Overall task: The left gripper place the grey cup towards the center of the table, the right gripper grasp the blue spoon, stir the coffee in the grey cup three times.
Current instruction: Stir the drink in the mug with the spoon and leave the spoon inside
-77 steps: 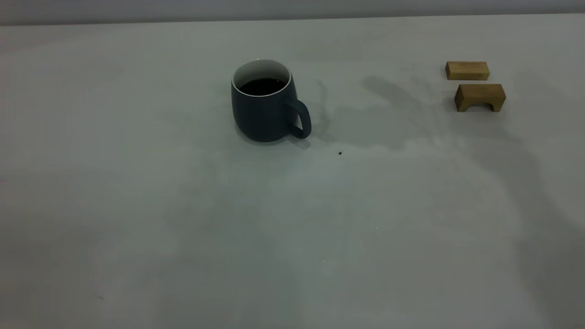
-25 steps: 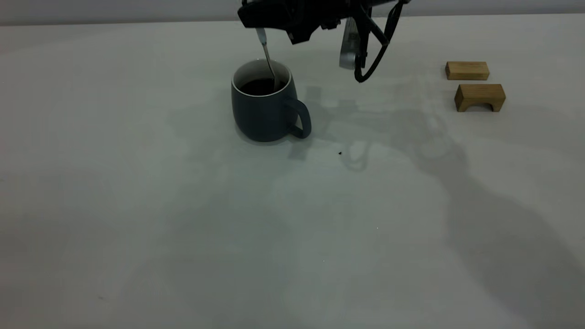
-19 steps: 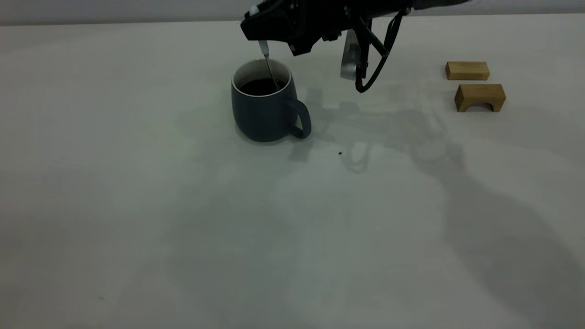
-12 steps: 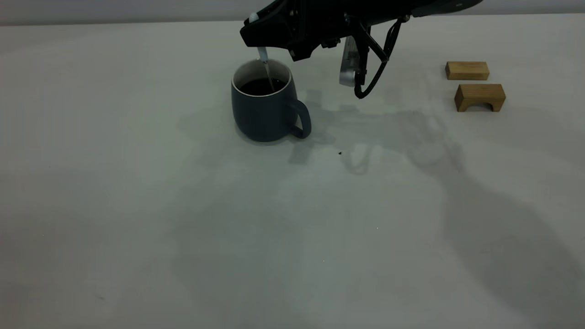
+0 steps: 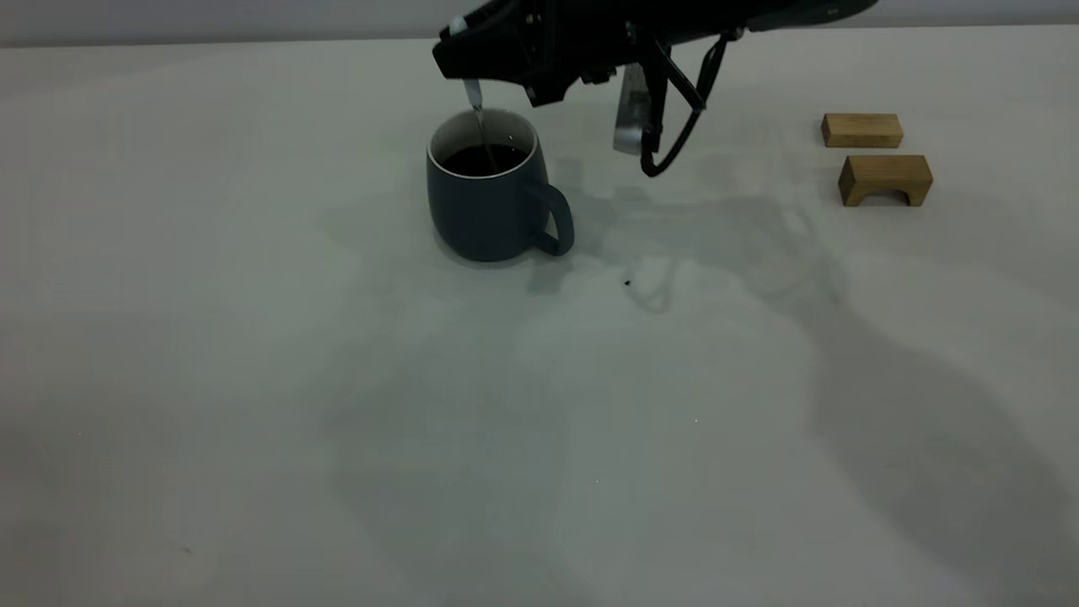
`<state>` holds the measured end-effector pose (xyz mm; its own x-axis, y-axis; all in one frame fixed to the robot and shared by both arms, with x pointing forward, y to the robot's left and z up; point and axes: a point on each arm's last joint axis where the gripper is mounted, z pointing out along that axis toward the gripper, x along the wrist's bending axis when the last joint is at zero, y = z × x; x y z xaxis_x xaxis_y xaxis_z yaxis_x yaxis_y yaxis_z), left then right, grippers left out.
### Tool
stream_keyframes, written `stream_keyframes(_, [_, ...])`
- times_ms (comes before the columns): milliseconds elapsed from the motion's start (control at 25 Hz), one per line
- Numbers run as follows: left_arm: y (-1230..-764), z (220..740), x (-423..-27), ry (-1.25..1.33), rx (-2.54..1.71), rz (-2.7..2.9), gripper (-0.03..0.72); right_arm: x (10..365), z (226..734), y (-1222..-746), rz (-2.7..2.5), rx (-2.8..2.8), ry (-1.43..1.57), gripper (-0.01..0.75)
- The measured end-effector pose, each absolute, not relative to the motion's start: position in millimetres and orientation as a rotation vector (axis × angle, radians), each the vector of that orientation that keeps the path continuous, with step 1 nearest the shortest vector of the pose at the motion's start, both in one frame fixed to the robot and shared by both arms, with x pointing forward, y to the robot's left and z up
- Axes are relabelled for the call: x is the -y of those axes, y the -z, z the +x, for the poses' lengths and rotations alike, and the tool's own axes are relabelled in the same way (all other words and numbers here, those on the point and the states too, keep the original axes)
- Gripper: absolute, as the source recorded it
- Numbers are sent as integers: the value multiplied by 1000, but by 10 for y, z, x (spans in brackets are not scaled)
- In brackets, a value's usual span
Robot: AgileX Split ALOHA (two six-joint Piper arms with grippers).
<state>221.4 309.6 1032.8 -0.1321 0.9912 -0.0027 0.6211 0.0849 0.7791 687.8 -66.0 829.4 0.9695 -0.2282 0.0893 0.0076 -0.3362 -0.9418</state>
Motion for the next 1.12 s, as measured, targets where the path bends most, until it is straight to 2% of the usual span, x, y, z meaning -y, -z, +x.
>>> stream_keyframes(360, [-10328, 2214, -3096, -867, -1815, 1587, 585, 594, 6984, -8258, -1895, -140, 278, 145])
stream_keyframes(600, [-10328, 2214, -3096, -867, -1815, 1587, 585, 779, 7055, -8222, -1914, -144, 287, 145])
stream_keyframes(800, [-10328, 2214, -3096, -867, -1815, 1587, 585, 840, 7023, -8224, -1900, -192, 163, 145])
stream_keyframes(1120, [-10328, 2214, -3096, -867, -1815, 1587, 585, 720, 6945, -8244, -1864, -273, 29, 145])
